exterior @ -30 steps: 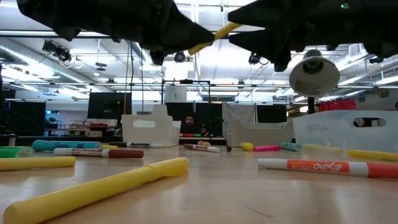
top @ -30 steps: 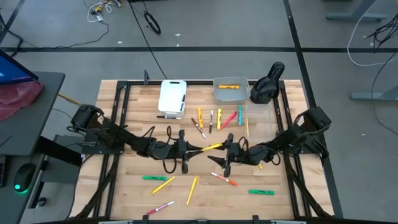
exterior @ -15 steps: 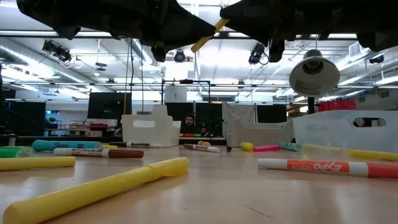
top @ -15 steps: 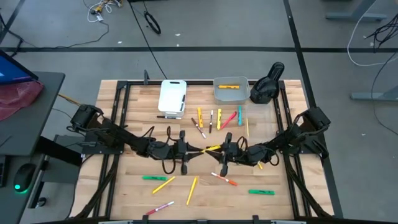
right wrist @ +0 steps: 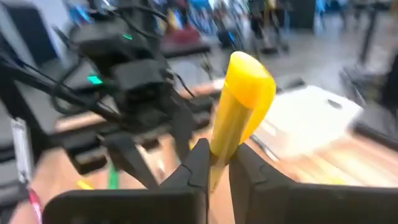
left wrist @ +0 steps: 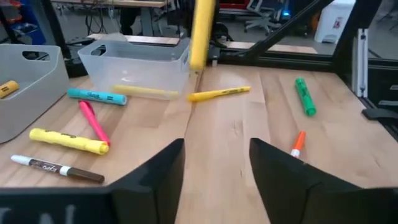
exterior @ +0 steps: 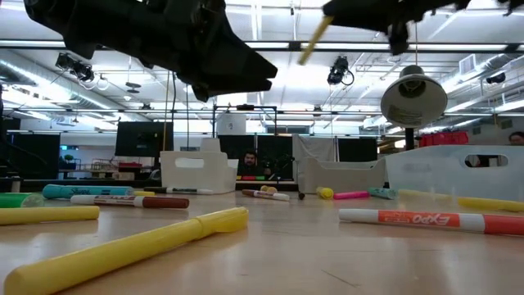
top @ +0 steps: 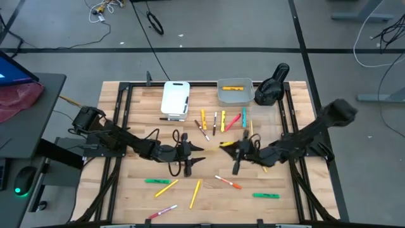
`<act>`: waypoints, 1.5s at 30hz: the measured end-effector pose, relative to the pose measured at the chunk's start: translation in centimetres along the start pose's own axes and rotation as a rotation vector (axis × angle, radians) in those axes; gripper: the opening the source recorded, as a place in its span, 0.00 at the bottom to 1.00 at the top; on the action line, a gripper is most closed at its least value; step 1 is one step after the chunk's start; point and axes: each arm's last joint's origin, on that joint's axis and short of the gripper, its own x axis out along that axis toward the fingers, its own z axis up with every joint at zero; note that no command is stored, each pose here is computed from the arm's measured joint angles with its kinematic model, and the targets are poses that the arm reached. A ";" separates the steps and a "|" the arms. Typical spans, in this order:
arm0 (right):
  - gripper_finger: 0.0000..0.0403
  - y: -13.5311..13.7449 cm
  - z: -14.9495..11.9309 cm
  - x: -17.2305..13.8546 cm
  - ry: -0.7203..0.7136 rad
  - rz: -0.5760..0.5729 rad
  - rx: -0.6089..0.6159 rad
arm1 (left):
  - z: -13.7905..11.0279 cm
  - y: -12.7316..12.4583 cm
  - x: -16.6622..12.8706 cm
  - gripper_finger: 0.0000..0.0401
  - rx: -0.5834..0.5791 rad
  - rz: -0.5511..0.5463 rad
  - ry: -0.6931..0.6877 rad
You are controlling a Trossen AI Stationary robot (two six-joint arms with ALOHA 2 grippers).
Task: Pick & Place Markers
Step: Put the yellow pen into the transparent bin
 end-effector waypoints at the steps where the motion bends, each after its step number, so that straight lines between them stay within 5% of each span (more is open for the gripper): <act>1: 0.05 -0.4 0.9 -0.5 0.052 -0.023 0.009 | 0.0 0.0 0.0 0.50 0.002 0.001 0.003; 9: 0.05 -7.1 5.3 -3.5 0.584 -0.427 0.162 | 0.1 0.7 0.3 0.55 -0.003 0.023 0.002; 18: 0.06 -13.8 2.1 -2.9 0.924 -0.749 0.315 | 0.2 1.1 0.5 0.55 -0.008 0.038 0.001; 32: 0.07 -20.6 -3.4 -1.0 1.010 -0.634 0.678 | 0.2 1.1 0.4 0.55 -0.007 0.035 0.001; 45: 0.18 -21.7 -5.5 -1.8 1.046 -0.630 0.733 | 0.2 1.1 0.4 0.55 -0.008 0.035 0.000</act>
